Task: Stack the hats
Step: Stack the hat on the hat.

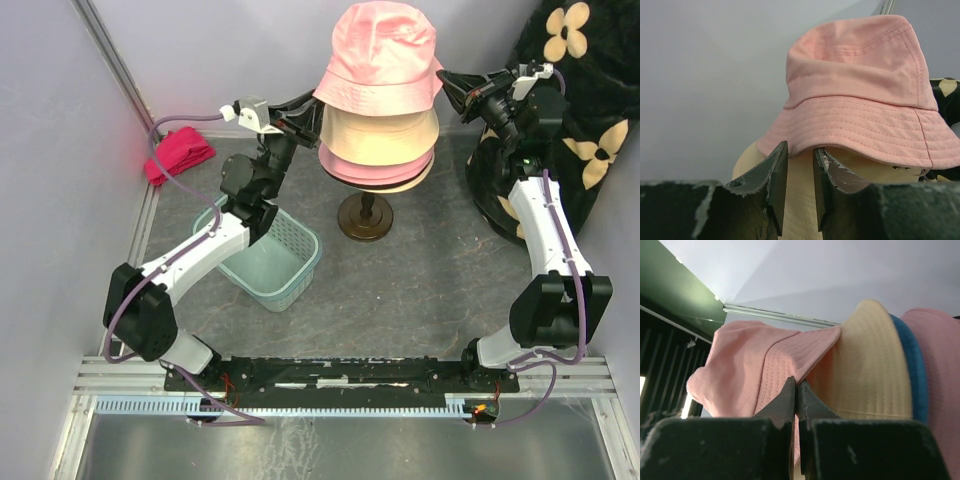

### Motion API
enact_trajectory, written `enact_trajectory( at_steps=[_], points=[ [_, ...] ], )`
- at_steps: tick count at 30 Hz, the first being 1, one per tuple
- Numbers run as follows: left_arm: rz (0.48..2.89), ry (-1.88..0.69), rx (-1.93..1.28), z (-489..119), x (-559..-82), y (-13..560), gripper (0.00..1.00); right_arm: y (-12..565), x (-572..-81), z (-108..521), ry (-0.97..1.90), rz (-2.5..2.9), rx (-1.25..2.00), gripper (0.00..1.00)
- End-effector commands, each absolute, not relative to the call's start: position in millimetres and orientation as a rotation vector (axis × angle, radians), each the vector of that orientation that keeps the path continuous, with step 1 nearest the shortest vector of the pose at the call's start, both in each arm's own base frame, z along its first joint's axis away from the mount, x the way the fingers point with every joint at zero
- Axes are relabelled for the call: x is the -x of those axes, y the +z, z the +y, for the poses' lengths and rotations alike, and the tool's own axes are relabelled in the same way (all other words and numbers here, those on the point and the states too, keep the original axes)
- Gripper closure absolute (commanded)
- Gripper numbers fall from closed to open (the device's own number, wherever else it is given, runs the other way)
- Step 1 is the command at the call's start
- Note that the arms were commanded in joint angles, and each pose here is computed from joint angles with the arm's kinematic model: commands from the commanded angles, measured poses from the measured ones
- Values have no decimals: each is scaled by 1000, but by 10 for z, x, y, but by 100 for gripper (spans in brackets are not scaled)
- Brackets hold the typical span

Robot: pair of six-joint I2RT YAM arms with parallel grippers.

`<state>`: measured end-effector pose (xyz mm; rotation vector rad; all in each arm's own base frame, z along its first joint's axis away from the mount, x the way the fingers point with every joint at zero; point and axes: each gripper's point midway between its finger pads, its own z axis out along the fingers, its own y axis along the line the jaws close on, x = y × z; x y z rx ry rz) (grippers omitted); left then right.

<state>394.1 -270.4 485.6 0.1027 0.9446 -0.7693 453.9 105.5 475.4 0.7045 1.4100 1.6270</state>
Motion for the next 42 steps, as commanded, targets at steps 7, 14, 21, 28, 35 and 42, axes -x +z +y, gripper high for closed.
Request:
enact_trajectory(
  at_steps=[7,14,21,28,35,42],
  points=[
    [861,-769,-65,-2475,-3691,5051,67,4712,-4399,1031,1609,1391,-650,98],
    [896,-772,-53,-2480,-3724,4968,56,4851,-4359,1034,1613,1361,-615,98],
    [962,-771,18,-2387,-3756,4856,36,4903,-4341,1042,1613,1361,-603,98],
    [1051,-888,235,-2215,-3735,4690,35,4899,-4353,1051,1614,1368,-596,98],
    [1116,-1101,606,-1994,-3693,4846,32,4900,-4372,1053,1599,1385,-588,98],
    [1051,-1415,823,-1912,-3604,5171,30,4931,-4355,1068,1605,1384,-573,98]
  ],
)
